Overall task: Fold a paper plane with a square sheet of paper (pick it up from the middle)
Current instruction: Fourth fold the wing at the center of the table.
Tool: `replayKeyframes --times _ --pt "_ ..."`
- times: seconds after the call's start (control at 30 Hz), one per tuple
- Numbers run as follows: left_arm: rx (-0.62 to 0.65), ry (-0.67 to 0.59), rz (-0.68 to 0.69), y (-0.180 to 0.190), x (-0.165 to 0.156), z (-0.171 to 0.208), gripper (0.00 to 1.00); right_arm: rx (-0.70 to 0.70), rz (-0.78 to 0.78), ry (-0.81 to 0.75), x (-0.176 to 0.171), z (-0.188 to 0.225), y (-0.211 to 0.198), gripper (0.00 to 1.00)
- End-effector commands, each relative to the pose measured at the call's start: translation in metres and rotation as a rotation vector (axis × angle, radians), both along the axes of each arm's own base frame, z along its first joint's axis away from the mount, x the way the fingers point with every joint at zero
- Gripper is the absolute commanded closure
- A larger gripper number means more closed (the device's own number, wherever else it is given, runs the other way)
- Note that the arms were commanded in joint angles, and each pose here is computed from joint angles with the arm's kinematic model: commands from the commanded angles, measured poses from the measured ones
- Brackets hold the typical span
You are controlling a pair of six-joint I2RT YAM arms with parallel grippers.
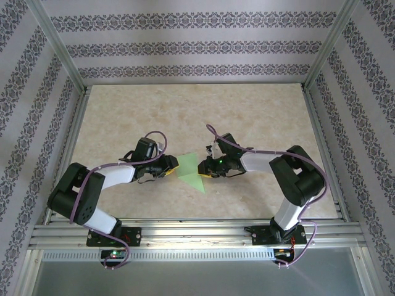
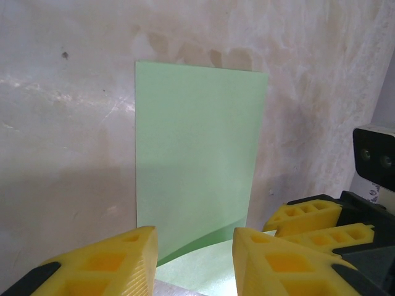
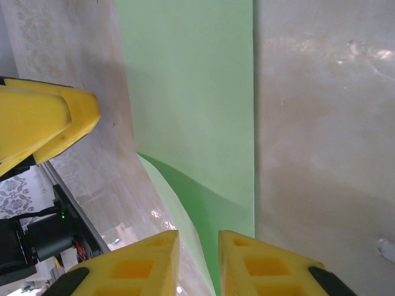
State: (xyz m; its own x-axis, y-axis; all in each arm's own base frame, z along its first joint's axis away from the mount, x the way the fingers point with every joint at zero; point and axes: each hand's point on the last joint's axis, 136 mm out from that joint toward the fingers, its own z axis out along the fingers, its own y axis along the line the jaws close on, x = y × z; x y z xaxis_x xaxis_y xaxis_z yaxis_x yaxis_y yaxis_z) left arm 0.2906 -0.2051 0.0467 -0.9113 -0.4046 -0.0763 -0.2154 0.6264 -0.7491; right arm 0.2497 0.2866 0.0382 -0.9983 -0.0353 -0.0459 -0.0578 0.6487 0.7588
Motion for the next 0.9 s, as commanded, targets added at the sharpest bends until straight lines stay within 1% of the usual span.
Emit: replayKeyframes --times 0.0,0.1,0.17,0.33,0.47,0.87 --pt "-0.005 0.02 -0.004 0.002 0.003 0.001 0.64 0.039 0.02 -0.012 0.002 0.009 0.008 0.81" --pt "-0.002 0.024 -0.003 0.003 0.003 0.001 0.63 0.047 0.02 -0.017 0.001 0.011 0.008 0.9" --pt "-0.002 0.025 -0.004 0.004 0.003 0.001 0.62 0.049 0.013 -0.023 0.001 0.012 0.006 0.91" --pt "0.009 0.029 -0.002 0.007 0.005 0.002 0.57 0.111 0.002 -0.04 0.002 0.023 0.006 0.93" --pt "0.013 0.03 0.0 0.009 0.007 0.002 0.54 0.138 -0.008 -0.05 0.002 0.029 0.004 0.94" --pt "-0.032 0.042 -0.015 0.0 0.011 0.003 0.52 0.226 -0.061 -0.064 0.005 0.036 -0.003 0.95"
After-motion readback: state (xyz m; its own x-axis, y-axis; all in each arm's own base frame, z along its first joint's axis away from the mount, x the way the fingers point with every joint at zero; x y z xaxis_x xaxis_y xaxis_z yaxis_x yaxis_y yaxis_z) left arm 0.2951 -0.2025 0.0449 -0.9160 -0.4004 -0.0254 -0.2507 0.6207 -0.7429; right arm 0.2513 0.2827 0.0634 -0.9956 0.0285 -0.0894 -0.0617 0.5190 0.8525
